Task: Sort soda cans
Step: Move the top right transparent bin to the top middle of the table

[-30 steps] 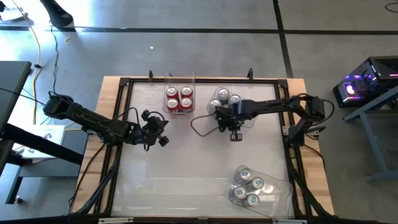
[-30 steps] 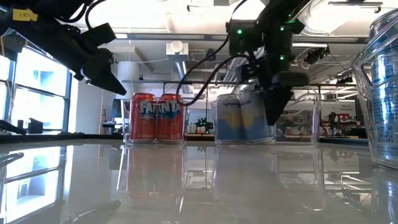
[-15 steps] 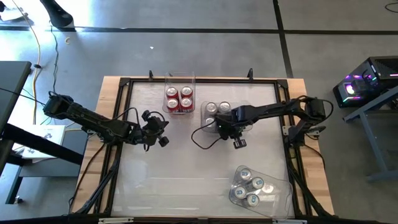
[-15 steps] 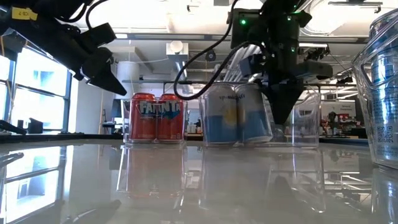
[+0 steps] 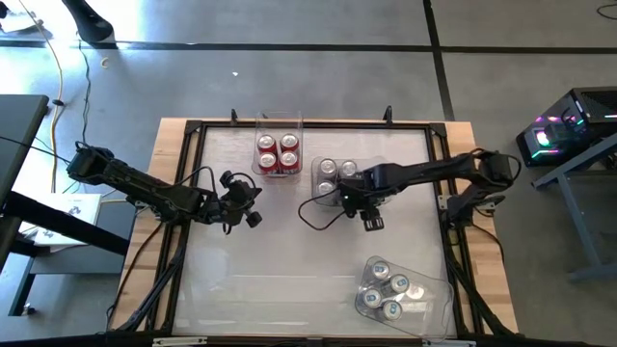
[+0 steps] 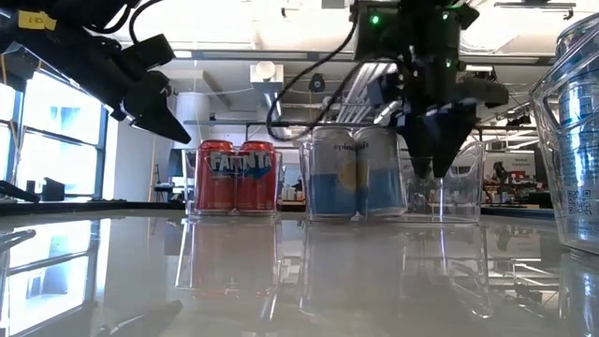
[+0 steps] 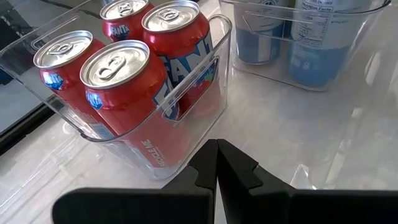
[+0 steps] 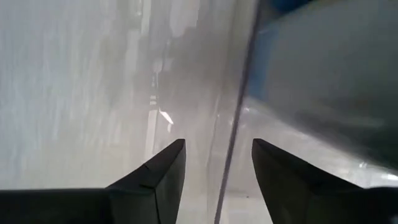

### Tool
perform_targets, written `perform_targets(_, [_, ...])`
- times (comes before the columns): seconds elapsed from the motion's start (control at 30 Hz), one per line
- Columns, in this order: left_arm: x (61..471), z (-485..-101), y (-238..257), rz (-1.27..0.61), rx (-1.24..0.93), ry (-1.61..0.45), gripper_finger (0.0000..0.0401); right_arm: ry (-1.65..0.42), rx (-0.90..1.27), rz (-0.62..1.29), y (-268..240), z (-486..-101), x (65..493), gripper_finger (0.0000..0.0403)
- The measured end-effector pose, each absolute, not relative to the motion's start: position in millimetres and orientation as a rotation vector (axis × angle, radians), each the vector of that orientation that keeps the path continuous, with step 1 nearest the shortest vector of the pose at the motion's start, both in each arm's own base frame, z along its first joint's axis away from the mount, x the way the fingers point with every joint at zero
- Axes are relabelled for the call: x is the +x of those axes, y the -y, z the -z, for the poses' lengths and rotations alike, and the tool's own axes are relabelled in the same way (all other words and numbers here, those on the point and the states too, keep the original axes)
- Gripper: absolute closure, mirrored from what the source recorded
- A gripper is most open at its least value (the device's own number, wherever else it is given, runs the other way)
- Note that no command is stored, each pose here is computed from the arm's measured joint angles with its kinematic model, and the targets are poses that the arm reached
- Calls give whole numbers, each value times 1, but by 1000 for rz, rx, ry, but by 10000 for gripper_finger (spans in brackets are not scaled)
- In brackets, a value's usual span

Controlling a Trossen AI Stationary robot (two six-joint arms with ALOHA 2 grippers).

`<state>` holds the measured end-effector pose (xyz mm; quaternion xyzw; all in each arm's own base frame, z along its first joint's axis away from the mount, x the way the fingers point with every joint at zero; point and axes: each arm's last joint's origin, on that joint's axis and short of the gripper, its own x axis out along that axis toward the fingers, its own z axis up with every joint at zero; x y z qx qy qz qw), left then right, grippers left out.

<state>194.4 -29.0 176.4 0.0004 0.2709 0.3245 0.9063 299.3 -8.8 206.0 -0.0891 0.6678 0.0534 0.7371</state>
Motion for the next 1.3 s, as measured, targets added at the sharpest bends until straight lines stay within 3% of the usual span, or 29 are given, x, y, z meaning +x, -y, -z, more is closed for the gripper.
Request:
perform_targets(0.43, [194,-176,29,-672,-6,-557,401,-1388,-70,39,3,-252,267,219])
perform_targets(0.57, [194,-176,29,-674,-13,-554,401,-1292,-28,315,13,-277,247,219])
perform_targets(0.7, [194,-176,29,-675,-14,-554,401,-1224,163,660,36,-289,223,218])
perform_targets(1.03, [194,-176,29,-674,-12,-555,401,-1258,393,833,102,-255,205,128])
perform_targets(1.17, [194,-176,29,-672,-5,-558,401,-1306,478,804,124,-238,208,124])
perform_targets(1.3, [194,-176,29,-672,-4,-558,401,-1326,535,713,135,-222,217,152])
